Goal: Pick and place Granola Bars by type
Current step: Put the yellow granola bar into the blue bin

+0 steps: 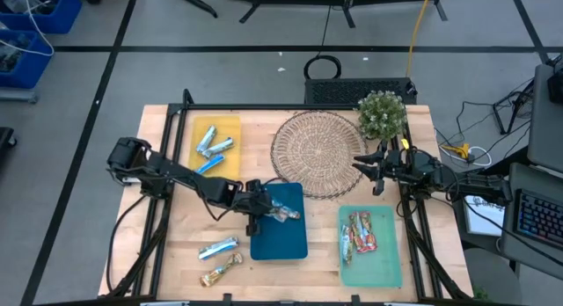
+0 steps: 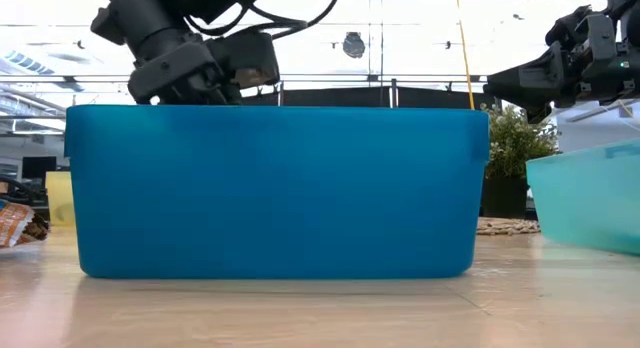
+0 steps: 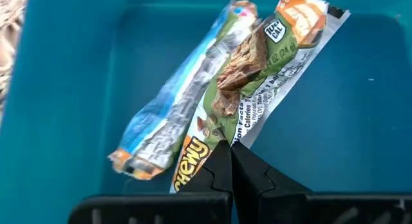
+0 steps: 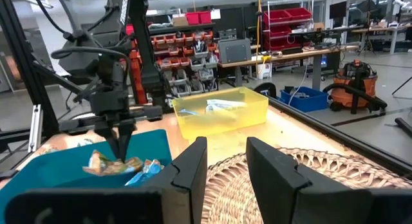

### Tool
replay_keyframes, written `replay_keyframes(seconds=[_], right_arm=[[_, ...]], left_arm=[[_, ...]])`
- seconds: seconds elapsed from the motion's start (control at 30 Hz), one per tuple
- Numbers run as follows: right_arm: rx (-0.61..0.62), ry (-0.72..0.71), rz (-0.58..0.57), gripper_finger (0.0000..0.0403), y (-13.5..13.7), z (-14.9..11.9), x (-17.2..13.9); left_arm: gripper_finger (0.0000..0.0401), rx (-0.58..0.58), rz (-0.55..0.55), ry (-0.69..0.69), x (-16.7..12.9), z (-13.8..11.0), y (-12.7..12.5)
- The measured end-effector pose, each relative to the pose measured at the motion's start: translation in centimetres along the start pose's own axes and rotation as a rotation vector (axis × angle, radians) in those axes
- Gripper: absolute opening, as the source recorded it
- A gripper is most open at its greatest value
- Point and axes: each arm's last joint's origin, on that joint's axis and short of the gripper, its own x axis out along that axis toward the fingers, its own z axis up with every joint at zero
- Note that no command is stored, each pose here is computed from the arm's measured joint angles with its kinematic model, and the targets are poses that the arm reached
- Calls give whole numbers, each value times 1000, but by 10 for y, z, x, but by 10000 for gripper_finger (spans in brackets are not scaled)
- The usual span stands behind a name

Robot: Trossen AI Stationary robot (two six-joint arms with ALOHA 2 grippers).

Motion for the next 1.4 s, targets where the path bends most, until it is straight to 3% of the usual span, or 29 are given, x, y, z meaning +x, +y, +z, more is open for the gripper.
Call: replay_keyframes(seconds=[0.23,0.43,1.13,1.4], right_arm=[[0,0,0,100,0,0,0],[0,0,0,100,0,0,0],[0,0,0,100,0,0,0],[0,0,0,100,0,0,0]], left_arm=[[1,-11,1,5,0,1,4],[4,-10,-82,27,0,0,2],[21,-10,-84,27,0,0,2],[6,-9,-84,27,0,0,2]])
